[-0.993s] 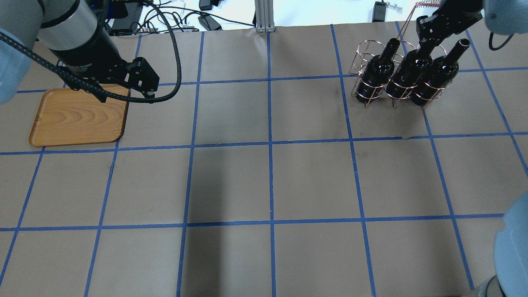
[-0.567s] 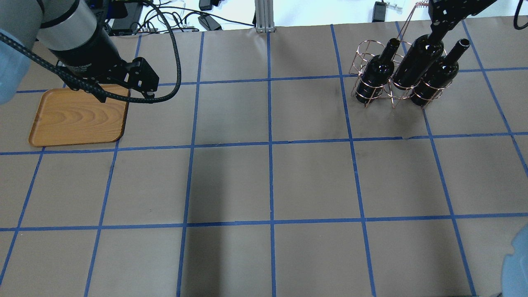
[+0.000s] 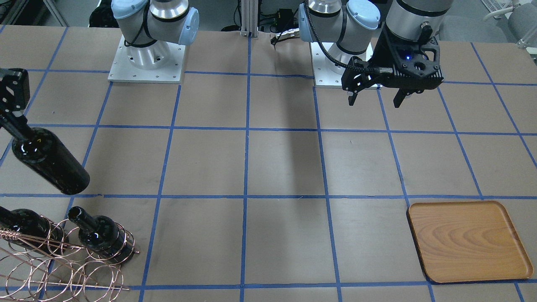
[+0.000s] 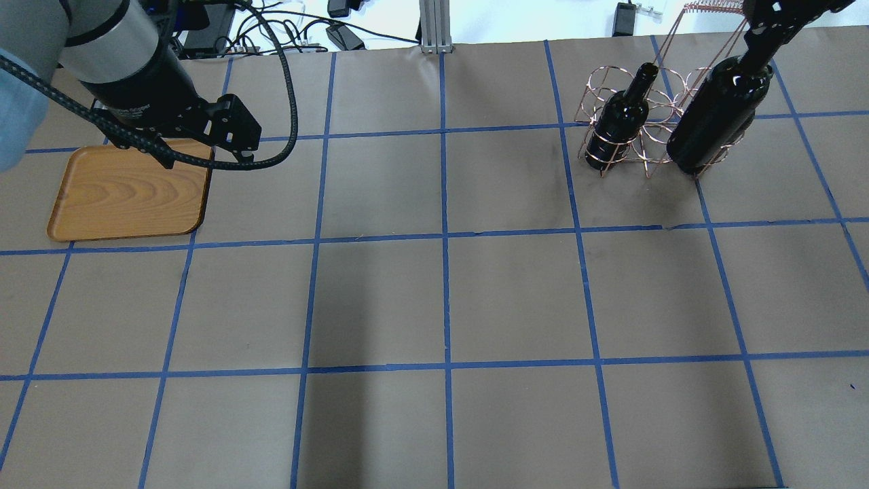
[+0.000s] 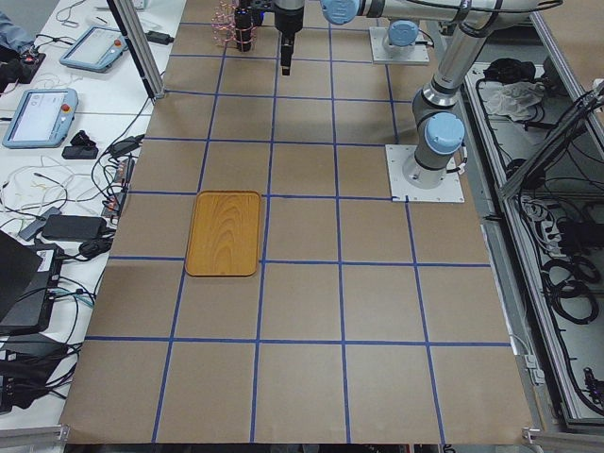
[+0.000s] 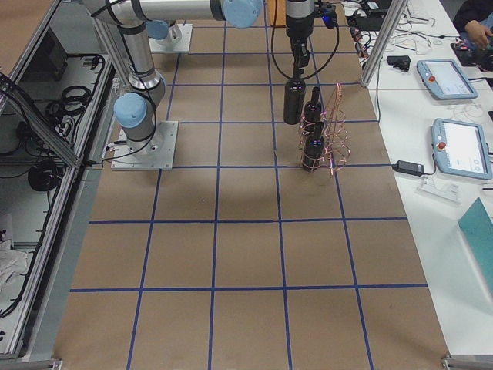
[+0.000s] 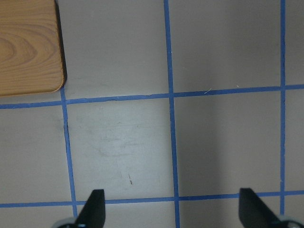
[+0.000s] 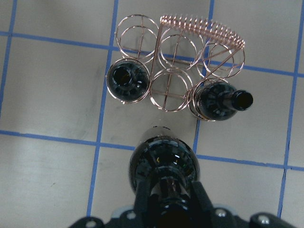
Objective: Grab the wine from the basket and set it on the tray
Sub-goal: 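Lift the dark bottle out of the rack with the right gripper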
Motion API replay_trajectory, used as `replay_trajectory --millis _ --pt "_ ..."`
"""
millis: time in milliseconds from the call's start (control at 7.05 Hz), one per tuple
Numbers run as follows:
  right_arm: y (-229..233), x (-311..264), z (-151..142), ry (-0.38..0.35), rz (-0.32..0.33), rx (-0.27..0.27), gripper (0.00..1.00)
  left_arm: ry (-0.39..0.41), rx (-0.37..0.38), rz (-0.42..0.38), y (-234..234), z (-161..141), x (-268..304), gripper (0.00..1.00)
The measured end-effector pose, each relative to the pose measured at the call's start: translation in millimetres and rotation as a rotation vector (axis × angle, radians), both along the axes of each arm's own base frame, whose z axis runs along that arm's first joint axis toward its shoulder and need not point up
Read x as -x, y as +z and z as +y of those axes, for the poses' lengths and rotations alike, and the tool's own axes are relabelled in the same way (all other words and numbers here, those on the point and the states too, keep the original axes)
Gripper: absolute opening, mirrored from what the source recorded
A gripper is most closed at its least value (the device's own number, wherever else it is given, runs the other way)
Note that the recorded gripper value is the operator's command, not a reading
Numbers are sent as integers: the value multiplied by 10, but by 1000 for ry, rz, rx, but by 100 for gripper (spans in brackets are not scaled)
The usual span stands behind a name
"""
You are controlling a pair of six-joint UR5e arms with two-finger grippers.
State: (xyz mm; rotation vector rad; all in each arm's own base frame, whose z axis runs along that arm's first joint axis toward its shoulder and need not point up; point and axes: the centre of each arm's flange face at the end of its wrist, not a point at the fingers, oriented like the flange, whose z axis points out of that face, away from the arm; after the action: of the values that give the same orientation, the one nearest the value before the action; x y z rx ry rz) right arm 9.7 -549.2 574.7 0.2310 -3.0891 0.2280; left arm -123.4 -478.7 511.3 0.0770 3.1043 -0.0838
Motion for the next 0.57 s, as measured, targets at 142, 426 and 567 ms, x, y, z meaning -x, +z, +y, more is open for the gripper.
replay_trajectory --millis 142,426,567 --pt "67 -154 126 -9 -8 -18 0 -1 2 -1 8 6 -1 100" --pt "73 -792 256 -83 -36 -34 0 -3 2 -3 15 12 -2 100" --pt "10 -1218 305 -119 -53 -45 0 -8 3 -4 18 14 -4 100"
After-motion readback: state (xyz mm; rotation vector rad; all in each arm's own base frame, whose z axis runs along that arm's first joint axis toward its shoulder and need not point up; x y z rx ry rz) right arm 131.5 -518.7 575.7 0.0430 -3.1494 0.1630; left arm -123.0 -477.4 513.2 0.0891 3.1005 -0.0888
